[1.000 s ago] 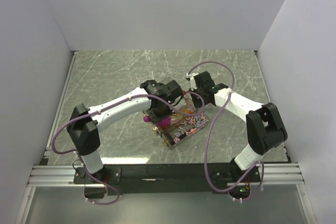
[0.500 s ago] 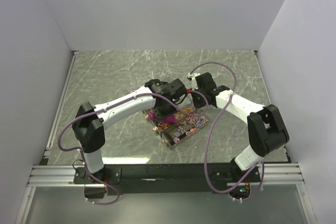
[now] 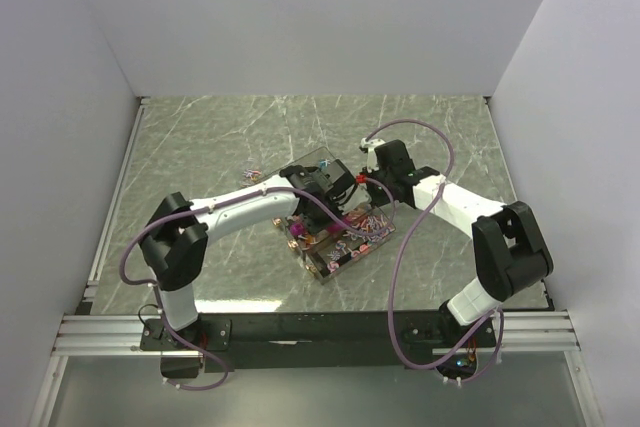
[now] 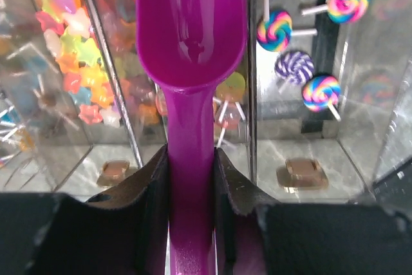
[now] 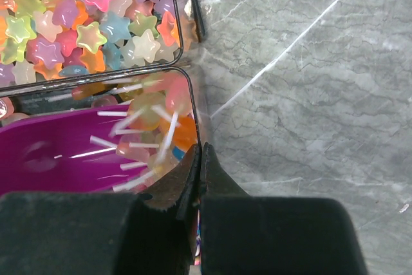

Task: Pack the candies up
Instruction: Scoop the fake candies from the storage box.

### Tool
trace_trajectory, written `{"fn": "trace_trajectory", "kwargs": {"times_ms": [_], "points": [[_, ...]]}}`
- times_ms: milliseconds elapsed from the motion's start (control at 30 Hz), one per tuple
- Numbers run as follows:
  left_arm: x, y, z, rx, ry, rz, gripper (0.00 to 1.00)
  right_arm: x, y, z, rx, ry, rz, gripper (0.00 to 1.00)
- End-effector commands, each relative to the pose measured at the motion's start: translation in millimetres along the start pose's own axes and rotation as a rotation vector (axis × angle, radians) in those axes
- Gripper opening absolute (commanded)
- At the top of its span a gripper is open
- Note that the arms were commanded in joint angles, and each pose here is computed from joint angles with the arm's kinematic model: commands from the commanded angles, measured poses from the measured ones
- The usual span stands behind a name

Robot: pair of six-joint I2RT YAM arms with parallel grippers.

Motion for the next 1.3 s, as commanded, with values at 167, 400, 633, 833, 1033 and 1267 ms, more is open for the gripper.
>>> {"fn": "trace_trajectory", "kwargs": {"times_ms": [167,400,633,833,1033,1267], "points": [[-27,-43,42,-0.208,0.044,-0.109,0.01,34,-5,12,-0.071,-0.059,0.151,0.0],[-26,-40,45,-0.279,0.111,-0.094,0.01,28,-5,7,-0.061,-0.063,0.116,0.0],[-16,-20,29,-0.352,0.129,-0.041,0.01,12,-6,3,-0.052,-0.075,0.061,0.0],[-15,-13,15,-0.381,0.132,-0.03,0.01,7,-6,2,-0.046,-0.066,0.032,0.0],[-11,-7,6,-0.396,0.138,-0.003,0.01,2,-7,0,-0.038,-0.054,0.008,0.0],[-10,7,4,-0.462,0.142,0.001,0.01,-2,-8,-1,-0.029,-0.051,-0.003,0.0]]}}
Point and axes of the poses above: each gripper's point midway between its finger pads, its own y axis back along the fingers, its own x axis along the line the jaws close on, z = x × y, the point moved 2 cm from there along y, back along the fingers, and after that the axes turned 5 degrees about y, right-handed, at the moved point
